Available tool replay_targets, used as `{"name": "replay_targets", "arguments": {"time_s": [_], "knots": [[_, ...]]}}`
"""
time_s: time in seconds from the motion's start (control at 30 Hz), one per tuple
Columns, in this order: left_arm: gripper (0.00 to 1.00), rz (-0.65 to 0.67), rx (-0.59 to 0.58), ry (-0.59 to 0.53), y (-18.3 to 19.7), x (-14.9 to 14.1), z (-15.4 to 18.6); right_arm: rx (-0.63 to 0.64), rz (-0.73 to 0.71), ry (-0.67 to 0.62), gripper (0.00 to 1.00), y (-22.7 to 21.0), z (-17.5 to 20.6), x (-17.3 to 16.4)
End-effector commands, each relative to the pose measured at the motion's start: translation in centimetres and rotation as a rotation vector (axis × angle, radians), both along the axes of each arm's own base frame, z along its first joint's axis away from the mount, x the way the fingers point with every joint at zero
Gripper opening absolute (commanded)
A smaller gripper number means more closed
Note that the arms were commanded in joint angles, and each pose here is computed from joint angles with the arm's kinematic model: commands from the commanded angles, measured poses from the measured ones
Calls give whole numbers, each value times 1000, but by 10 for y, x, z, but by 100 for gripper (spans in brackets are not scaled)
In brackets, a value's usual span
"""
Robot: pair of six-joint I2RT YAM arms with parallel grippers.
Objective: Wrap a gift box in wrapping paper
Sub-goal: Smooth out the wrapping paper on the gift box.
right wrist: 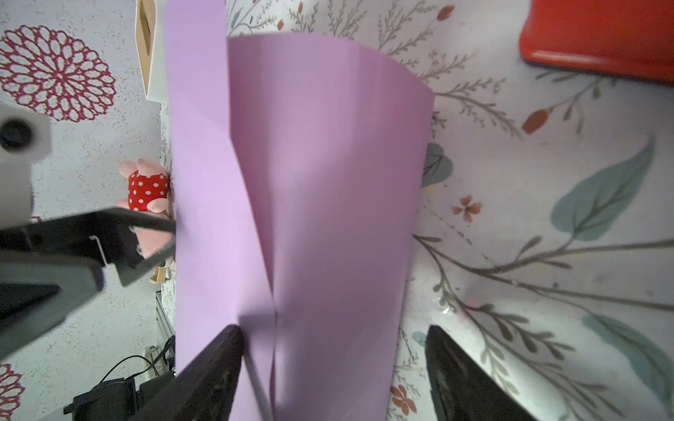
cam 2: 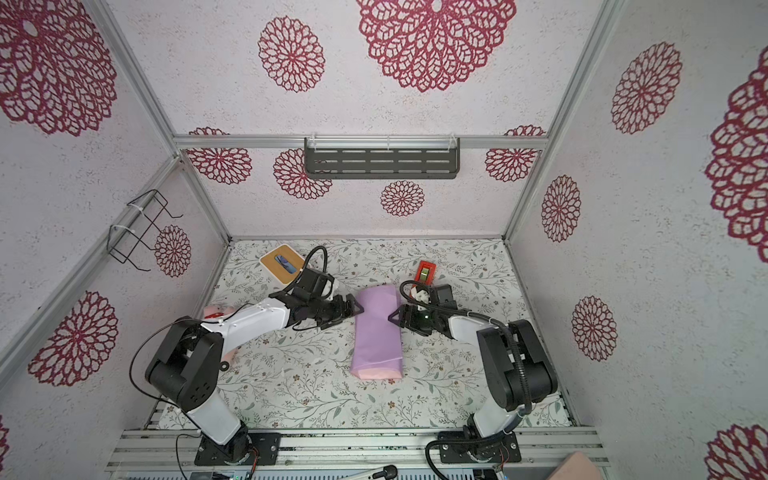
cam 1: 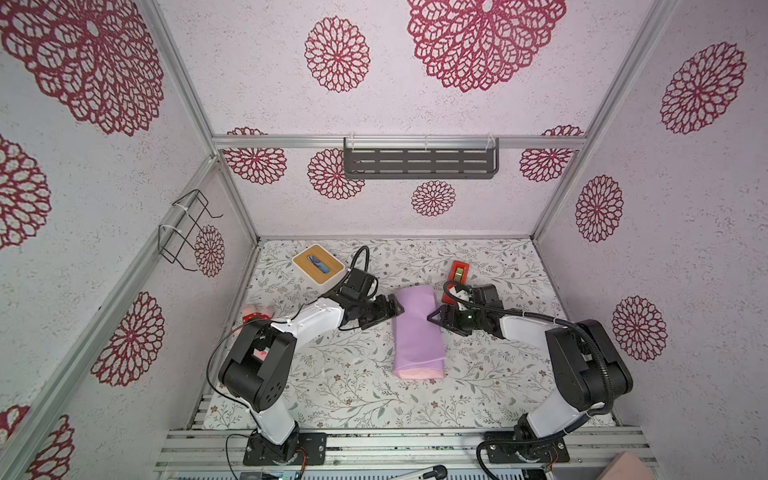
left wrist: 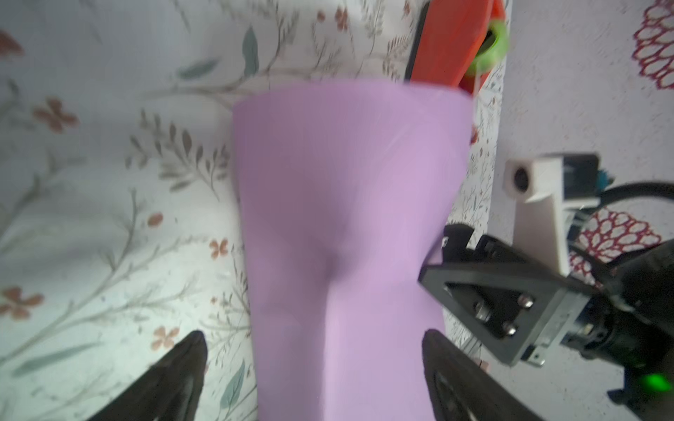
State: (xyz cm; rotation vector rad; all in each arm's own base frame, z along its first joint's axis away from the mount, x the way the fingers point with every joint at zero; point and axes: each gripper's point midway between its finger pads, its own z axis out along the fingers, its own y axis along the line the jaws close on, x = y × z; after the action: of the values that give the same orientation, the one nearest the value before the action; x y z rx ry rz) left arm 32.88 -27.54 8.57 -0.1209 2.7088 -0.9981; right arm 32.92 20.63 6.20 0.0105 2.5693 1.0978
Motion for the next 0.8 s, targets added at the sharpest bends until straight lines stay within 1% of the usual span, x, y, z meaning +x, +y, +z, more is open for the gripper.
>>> {"name": "replay_targets", "arguments": {"time_s": [0.0,0.07,0.17,0.33,0.53,0.77], "knots": [[95,-71,-95,46,-21,-23,5,-142,-25,144,80,-24,-48,-29],[94,-108,-102,39,-30,-27,5,-143,-23,145,80,-24,-48,-31],[93,-137,-63,47,-33,-27,-3,-142,-28,143,80,-25,-48,-31],[93,-152,-8,67,-28,-26,-22,-141,-23,139,80,-24,-46,-31],[93,-156,32,70,-21,-17,-34,-142,-25,138,79,-24,-46,-31],[92,-164,86,114,-12,-26,-58,-139,-22,128,79,-23,-40,-27]]}}
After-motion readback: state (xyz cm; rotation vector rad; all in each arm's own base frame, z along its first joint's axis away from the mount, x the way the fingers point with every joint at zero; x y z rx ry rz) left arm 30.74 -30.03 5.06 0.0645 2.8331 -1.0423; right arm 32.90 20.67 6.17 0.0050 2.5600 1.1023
